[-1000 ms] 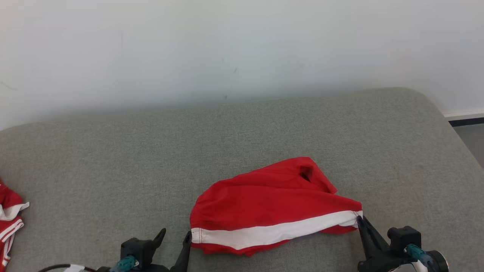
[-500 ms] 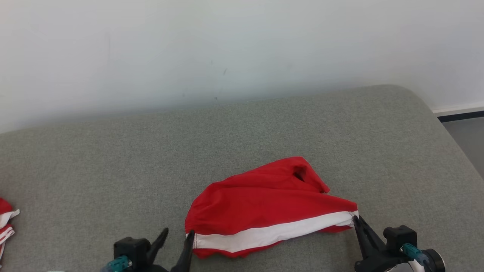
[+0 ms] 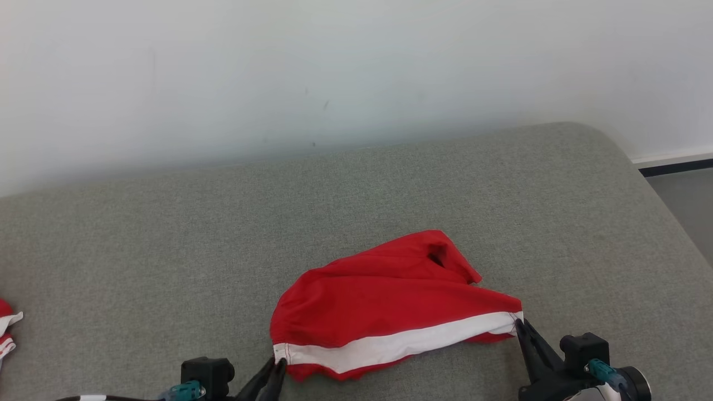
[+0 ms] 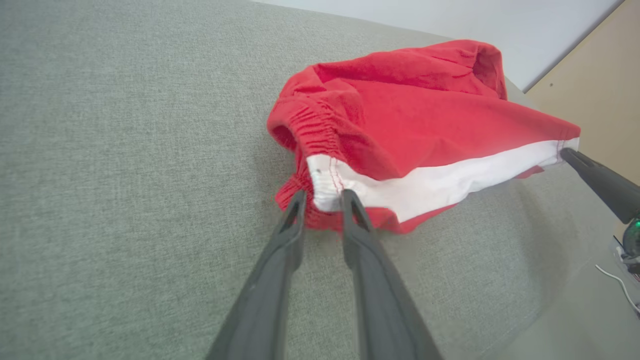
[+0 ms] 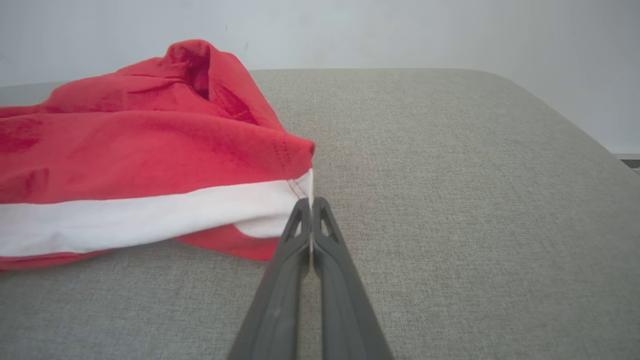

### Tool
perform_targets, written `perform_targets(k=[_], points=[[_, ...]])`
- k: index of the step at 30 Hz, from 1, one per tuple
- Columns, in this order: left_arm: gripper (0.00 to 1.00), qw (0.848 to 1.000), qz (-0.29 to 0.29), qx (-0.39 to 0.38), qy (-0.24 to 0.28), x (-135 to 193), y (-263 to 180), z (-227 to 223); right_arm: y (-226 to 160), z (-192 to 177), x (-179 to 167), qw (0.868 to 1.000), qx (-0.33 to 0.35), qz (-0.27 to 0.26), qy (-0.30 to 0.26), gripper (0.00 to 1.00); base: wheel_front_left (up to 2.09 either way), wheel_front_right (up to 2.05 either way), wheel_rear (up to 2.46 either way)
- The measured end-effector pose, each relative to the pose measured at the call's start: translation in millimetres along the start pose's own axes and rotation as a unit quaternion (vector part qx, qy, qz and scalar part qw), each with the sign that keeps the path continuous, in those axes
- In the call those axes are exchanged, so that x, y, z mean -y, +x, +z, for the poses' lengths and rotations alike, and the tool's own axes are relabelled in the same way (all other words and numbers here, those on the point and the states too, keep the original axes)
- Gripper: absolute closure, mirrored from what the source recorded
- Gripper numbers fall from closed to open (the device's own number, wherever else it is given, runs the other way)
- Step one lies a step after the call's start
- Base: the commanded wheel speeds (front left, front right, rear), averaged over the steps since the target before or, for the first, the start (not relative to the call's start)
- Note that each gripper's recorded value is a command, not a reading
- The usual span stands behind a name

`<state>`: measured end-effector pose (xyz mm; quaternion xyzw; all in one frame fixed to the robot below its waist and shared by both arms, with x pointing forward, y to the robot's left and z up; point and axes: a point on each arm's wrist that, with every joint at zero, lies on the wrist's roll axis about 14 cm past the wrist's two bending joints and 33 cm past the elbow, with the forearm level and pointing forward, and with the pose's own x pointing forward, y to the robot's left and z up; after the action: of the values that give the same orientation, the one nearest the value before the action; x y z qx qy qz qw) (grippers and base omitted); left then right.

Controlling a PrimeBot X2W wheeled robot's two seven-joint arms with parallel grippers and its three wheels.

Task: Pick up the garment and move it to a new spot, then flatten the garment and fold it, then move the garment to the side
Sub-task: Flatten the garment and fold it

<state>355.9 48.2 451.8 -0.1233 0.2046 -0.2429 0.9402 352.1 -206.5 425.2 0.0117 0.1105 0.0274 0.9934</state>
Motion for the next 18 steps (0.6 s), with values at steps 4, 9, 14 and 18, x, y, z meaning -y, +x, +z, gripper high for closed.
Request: perform_targets(k=[4,9,14,18], points=[[1.00,1.000,-0.013,0.007,-0.014,6.0,1.5,3.5,-0.5,0.2,0.0,1.000,0.000,0.001,-0.001,1.00,0.00,0.00,0.00],[1.00,0.997,-0.042,0.026,-0.064,18.3,4.4,17.2,1.7,12.0,1.8,1.000,0.017,0.004,-0.008,1.00,0.00,0.00,0.00],[1.00,0.989,-0.068,0.076,-0.106,24.1,4.0,53.5,5.6,43.1,4.0,0.998,0.062,0.006,-0.014,1.00,0.00,0.00,0.00],[1.00,0.979,-0.088,0.125,-0.135,23.4,-1.4,92.2,7.5,80.5,5.6,0.993,0.116,0.010,-0.023,1.00,0.00,0.00,0.00]])
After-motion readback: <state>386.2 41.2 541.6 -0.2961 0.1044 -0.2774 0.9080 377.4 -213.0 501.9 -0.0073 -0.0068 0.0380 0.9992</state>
